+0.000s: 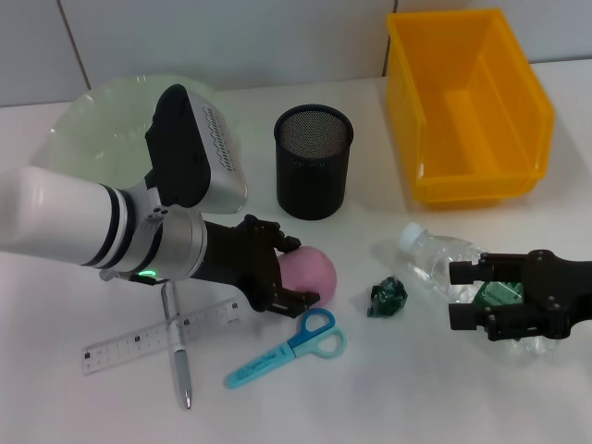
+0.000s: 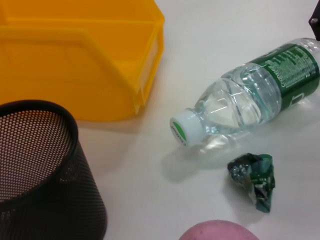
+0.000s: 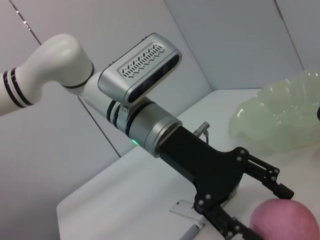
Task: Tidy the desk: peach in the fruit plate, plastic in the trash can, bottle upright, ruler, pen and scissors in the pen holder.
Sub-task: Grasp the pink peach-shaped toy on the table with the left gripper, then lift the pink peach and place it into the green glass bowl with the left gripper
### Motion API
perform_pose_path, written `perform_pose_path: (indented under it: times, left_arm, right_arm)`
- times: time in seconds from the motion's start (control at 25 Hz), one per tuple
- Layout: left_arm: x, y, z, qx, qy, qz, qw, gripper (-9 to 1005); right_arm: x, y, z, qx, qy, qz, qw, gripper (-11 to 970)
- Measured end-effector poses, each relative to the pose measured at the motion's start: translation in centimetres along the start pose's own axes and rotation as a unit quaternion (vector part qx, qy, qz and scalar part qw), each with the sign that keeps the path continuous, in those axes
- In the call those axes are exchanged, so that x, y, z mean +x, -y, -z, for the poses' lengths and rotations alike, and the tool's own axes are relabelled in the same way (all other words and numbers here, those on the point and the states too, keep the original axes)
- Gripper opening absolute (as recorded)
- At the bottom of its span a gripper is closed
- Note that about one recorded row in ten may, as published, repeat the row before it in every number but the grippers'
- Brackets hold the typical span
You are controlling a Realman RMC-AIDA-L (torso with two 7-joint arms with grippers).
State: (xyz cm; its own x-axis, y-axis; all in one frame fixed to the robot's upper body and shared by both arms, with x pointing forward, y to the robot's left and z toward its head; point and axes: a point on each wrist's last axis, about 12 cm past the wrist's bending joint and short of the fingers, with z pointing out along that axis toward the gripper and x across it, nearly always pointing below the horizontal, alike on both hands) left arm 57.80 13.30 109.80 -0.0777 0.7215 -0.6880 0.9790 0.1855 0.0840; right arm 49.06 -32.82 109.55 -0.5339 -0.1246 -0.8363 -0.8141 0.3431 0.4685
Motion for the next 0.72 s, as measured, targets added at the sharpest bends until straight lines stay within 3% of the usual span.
perform_pose_path:
  times: [0.28,0.52,0.72]
  left_arm:
    - [0.1,-0.1,-0.2,-0.015,0.0,0.004,1.0,651]
    - [0.1,-0.1,-0.1,-0.016,0.002,0.013,1.0,409]
    - [-0.2,-0.7,2.0,-0.02,0.028,0.04,0.999,330]
  right_arm:
    - [0.0,0.0,0.0,-0.001,0.001,0.0,1.0,815]
    - [0.0,-0.1,0.1,-0.002,0.001,0.0,1.0,815]
    - [0.0,0.0,0.1,-0.001,0.001,0.0,1.0,815]
